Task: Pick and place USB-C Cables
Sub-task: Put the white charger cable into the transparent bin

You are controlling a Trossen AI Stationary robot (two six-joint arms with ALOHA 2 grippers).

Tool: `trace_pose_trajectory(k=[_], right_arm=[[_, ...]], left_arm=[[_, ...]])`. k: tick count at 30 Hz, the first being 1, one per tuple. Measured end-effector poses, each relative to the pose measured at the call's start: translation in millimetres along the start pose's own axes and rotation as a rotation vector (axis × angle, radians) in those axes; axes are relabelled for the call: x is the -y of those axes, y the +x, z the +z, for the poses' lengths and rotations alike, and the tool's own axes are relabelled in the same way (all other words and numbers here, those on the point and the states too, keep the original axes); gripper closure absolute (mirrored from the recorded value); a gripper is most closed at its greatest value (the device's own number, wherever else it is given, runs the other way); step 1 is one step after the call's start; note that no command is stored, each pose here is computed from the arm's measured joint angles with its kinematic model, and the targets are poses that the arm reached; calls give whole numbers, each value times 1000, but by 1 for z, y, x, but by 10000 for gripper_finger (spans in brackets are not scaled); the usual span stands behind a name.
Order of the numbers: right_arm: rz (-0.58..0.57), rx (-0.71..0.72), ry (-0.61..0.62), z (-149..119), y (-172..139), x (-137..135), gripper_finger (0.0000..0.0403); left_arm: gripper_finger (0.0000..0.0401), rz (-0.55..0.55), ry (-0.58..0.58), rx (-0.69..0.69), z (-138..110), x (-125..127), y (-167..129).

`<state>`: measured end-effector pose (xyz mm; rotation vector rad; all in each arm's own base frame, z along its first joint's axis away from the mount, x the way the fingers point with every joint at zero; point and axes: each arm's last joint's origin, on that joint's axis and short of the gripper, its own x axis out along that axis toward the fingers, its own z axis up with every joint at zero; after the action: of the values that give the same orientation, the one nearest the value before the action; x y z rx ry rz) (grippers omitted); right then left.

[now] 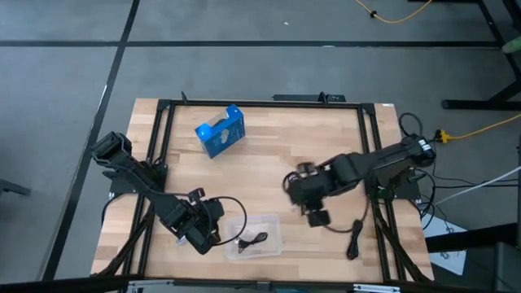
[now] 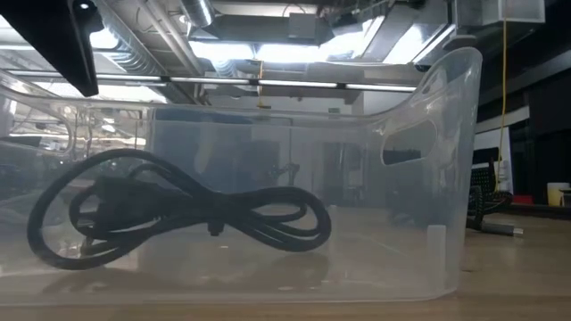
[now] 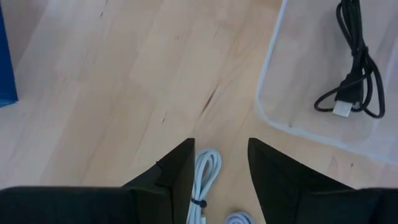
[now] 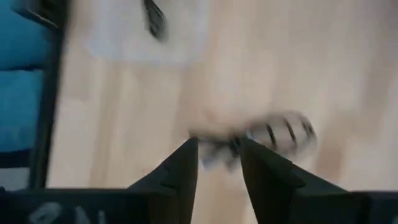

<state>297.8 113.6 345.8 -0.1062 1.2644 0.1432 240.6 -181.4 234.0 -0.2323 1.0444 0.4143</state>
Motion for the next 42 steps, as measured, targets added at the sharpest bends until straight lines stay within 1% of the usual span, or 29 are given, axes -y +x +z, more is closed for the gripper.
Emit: trace_pose_trajectory(k=[5, 7, 9, 11, 14, 18, 21, 23, 26, 28, 30, 32, 34, 37, 40, 42], right_arm=[[-162, -142, 154, -36, -18, -4, 292], [-180, -161, 185, -48, -20, -8, 294], [-165, -169, 173, -63, -18, -15, 295], [-160, -175, 146, -77, -14, -20, 295], [-205, -175, 146, -99, -1, -25, 295], [-245, -151, 212, -122, 19, -24, 295], [-266, -137, 251, -134, 35, -22, 295], [-273, -139, 267, -140, 42, -20, 295], [-288, -161, 276, -145, 49, -16, 295], [-292, -163, 288, -144, 50, -13, 295], [-291, -157, 301, -143, 50, -11, 295], [-294, -123, 310, -140, 51, -10, 295], [-311, -96, 304, -138, 51, -10, 295], [-313, -83, 264, -137, 51, -10, 295], [-311, -87, 259, -137, 51, -10, 295], [-312, -87, 258, -137, 51, -10, 295]], left_arm=[[258, 3, -12, 6, 3, -1, 1], [258, 1, -21, 9, 5, -1, 2], [258, -2, -34, 14, 7, -2, 4], [258, 4, -45, 18, 10, -4, 5], [258, 13, -62, 20, 15, -6, 7], [258, 17, -90, 29, 21, -9, 11], [258, 6, -122, 33, 27, -11, 13], [258, -34, -128, -39, 28, -11, 15], [258, -157, -102, -271, 23, -10, 15], [258, -214, -108, -395, 18, -9, 13], [258, -238, -120, -456, 14, -7, 10], [258, -212, -107, -448, 8, -5, 8], [258, -163, -74, -386, 2, -4, 5], [258, -51, -46, -313, -8, -8, 5], [258, 32, -68, -322, -15, -14, 5], [258, 56, -79, -342, -19, -17, 8]])
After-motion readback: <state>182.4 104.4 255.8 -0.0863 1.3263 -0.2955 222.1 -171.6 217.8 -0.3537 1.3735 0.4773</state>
